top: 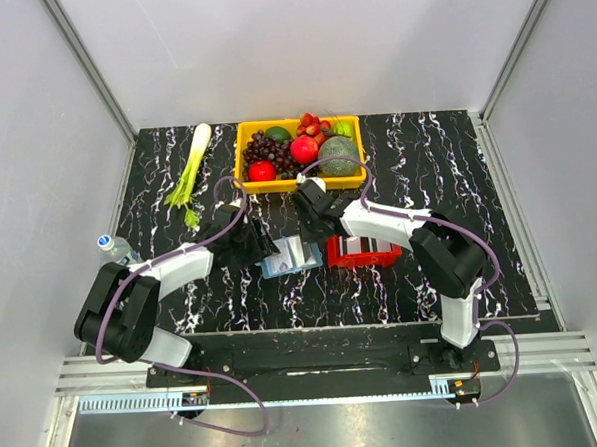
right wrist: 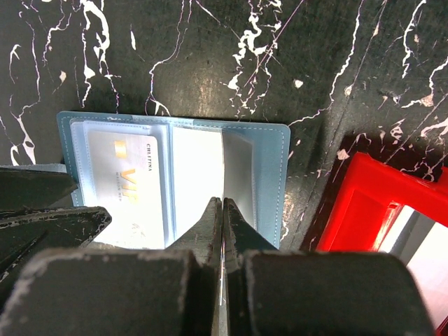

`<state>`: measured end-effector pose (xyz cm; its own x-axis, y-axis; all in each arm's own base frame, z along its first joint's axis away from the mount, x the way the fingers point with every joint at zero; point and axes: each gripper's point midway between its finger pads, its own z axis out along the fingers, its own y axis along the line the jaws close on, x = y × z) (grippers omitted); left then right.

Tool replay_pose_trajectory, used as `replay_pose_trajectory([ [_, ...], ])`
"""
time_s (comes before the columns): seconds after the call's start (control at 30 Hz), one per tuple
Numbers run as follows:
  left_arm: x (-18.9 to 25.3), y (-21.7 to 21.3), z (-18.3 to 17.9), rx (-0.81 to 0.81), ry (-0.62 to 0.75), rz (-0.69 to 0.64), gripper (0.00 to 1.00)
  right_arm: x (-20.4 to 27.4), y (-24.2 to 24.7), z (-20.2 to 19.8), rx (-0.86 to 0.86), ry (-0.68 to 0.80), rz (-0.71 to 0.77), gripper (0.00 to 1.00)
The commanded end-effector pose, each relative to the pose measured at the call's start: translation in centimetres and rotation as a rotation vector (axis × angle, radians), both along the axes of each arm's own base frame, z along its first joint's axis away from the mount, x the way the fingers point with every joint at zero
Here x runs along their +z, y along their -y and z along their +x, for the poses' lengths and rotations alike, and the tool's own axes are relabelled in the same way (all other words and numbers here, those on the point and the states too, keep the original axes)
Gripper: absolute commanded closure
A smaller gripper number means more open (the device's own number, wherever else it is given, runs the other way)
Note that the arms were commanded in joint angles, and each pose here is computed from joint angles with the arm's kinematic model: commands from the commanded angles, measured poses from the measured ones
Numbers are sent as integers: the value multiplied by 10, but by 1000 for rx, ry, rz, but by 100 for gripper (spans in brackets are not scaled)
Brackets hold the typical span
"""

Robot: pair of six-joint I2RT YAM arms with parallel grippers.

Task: Put the credit cards into the card holder
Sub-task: Insert the credit card into the card holder.

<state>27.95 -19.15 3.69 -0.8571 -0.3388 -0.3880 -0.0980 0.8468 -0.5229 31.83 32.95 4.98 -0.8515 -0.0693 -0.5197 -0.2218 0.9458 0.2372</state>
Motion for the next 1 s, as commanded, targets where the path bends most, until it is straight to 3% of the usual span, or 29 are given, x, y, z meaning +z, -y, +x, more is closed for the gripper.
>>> replay_pose_trajectory([
  [0.0, 16, 6, 14, -17, 52, -8, 39, -6, 0, 1, 1, -14, -8, 100],
  [0.1, 20, 15, 14, -22, 62, -60, 39, -6, 0, 1, 4, -13, -7, 100],
  [0.4, 44, 6, 20, 7, 148, -39, 39, -5, -3, 1, 12, -18, 0, 100],
  [0.97, 13, 20, 16, -26, 65, -27, 40, -5, -4, 0, 17, -23, 5, 100],
])
